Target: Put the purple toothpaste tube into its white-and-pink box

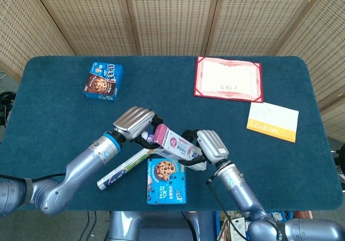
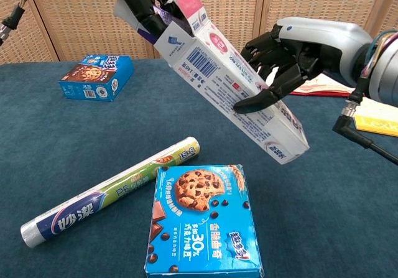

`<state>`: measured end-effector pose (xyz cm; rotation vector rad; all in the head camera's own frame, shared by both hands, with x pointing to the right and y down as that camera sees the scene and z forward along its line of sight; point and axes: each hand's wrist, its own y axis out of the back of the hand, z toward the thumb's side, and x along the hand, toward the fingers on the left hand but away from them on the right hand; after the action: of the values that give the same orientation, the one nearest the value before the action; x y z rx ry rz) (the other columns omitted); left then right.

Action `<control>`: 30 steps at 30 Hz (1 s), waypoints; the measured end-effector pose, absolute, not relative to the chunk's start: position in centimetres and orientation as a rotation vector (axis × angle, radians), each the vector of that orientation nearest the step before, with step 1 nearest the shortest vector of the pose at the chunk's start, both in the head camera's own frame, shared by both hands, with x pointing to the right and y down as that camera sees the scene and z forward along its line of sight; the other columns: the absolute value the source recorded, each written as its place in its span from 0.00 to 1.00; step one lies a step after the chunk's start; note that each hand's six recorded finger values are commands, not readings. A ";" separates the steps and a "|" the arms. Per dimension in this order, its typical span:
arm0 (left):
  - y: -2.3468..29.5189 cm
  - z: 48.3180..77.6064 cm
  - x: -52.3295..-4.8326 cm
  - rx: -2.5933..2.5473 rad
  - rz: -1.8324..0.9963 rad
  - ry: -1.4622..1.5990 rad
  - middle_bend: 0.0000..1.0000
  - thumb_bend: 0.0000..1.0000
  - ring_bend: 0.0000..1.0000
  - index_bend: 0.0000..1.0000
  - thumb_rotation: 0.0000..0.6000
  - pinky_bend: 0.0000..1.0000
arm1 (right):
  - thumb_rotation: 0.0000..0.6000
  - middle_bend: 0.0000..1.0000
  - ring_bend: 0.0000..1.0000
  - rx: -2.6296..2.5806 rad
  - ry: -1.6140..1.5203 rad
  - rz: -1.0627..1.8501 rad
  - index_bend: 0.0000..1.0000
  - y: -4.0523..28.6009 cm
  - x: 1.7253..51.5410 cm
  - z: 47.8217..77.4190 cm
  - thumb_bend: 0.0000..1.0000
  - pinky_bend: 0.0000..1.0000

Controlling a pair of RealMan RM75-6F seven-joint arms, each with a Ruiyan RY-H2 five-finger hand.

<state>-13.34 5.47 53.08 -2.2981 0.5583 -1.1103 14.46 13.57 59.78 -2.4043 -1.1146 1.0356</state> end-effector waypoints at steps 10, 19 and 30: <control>6.1 53.1 -12.9 -2.301 -1.089 0.531 0.13 0.52 0.04 0.52 1.00 0.19 | 1.00 0.57 0.46 -2.407 -1.120 1.035 0.70 13.5 14.6 59.8 0.08 0.53; 6.1 52.8 -13.2 -2.293 -1.077 0.507 0.00 0.52 0.00 0.34 1.00 0.09 | 1.00 0.57 0.46 -2.403 -1.127 1.039 0.70 13.3 14.7 59.8 0.08 0.53; 6.1 51.8 -13.6 -2.293 -1.025 0.534 0.00 0.51 0.00 0.29 1.00 0.05 | 1.00 0.57 0.46 -2.390 -1.138 1.058 0.70 13.1 15.4 60.2 0.08 0.53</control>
<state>-13.61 6.10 51.78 -2.2929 0.5339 -1.0245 15.40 13.14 60.16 -2.3901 -1.1380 1.0577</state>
